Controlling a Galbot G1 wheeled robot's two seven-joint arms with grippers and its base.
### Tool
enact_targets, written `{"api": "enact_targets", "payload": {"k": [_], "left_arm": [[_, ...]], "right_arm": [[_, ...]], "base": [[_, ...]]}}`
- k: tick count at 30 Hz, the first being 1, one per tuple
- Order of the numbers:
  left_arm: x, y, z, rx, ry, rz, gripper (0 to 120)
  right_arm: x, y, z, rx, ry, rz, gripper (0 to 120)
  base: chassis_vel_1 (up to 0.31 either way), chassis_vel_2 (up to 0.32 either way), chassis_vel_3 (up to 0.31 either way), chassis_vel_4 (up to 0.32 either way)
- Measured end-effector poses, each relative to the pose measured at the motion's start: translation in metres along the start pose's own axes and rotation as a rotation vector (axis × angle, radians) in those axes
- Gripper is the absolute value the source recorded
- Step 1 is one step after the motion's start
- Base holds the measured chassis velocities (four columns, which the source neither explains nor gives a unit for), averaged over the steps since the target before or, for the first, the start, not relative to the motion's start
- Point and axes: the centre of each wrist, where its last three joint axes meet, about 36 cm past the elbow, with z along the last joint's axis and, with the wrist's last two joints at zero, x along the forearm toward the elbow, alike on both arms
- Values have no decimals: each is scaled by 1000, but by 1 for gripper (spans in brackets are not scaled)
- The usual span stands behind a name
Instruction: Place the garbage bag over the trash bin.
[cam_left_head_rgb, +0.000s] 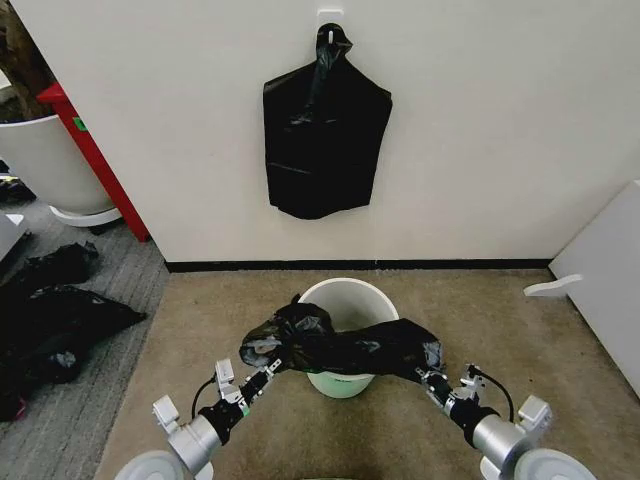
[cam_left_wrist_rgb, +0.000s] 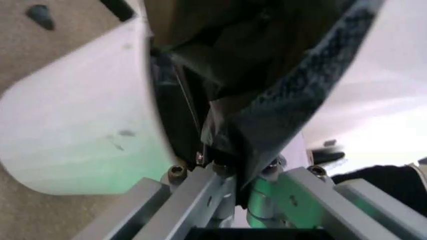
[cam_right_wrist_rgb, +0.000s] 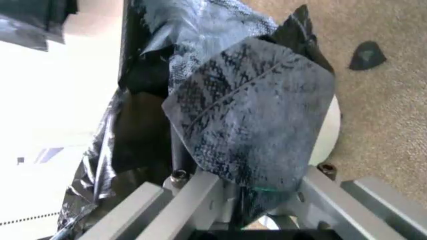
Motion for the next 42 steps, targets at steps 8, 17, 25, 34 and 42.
{"api": "enact_targets", "payload": {"k": [8,17,25,34,42], "left_arm": [[28,-21,14,15,74,-18,0],[31,17,24,13,94,-111,0],[9,44,9,-37,60,-151,0],[-8,54,0,-65,26,-154,0],[-15,70,-4,-74,15,-181,0]], "right_arm": [[15,8,4,21,51,69,0],[-4,-17,8,22,63,154,0],[-26,-29,1,30,18,163,0],[-41,-35,-6,47,-20,124,0],[-49,-44,-7,66,-33,117,0]], "base": [[0,0,0,0],[0,0,0,0],[0,0,0,0],[0,0,0,0],[0,0,0,0]]}}
